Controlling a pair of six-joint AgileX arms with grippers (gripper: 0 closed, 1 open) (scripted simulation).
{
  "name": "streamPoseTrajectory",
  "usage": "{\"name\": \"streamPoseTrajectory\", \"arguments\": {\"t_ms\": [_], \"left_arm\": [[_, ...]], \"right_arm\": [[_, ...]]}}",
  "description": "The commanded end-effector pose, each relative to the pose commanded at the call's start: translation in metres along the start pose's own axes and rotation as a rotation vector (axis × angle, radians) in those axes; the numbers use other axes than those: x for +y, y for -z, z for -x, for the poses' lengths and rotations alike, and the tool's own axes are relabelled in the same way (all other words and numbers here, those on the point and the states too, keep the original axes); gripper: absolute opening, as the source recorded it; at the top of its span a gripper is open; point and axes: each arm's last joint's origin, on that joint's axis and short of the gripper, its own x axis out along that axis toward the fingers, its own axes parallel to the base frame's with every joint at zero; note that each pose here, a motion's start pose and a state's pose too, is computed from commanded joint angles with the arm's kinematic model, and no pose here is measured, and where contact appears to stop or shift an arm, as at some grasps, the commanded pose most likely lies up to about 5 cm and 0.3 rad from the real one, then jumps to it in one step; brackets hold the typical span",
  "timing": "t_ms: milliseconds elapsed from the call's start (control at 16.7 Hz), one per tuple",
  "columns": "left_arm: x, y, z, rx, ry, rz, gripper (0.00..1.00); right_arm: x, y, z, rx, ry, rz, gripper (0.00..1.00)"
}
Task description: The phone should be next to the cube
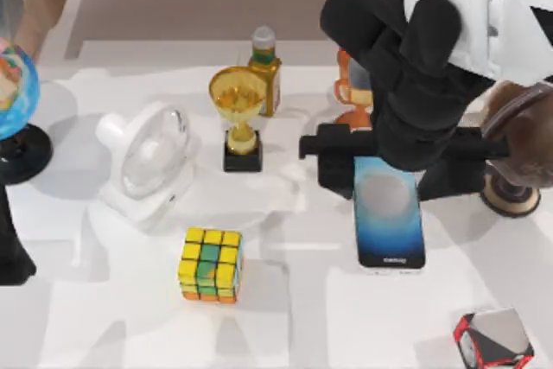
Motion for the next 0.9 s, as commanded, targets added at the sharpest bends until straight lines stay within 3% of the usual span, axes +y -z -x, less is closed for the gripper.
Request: {"name": "streamPoseTrajectory", "arguments": {"t_ms": [360,900], "left_arm": [[0.0,0.0,0.0,0.0,0.0,0.0,1.0],[0.0,0.0,0.0,0.0,0.0,0.0,1.0]], "right_arm": [[0.028,0.008,-0.042,0.092,0.042,0.002,0.0],[0.028,0.008,-0.045,0.104,0.037,-0.009,0.0]]}}
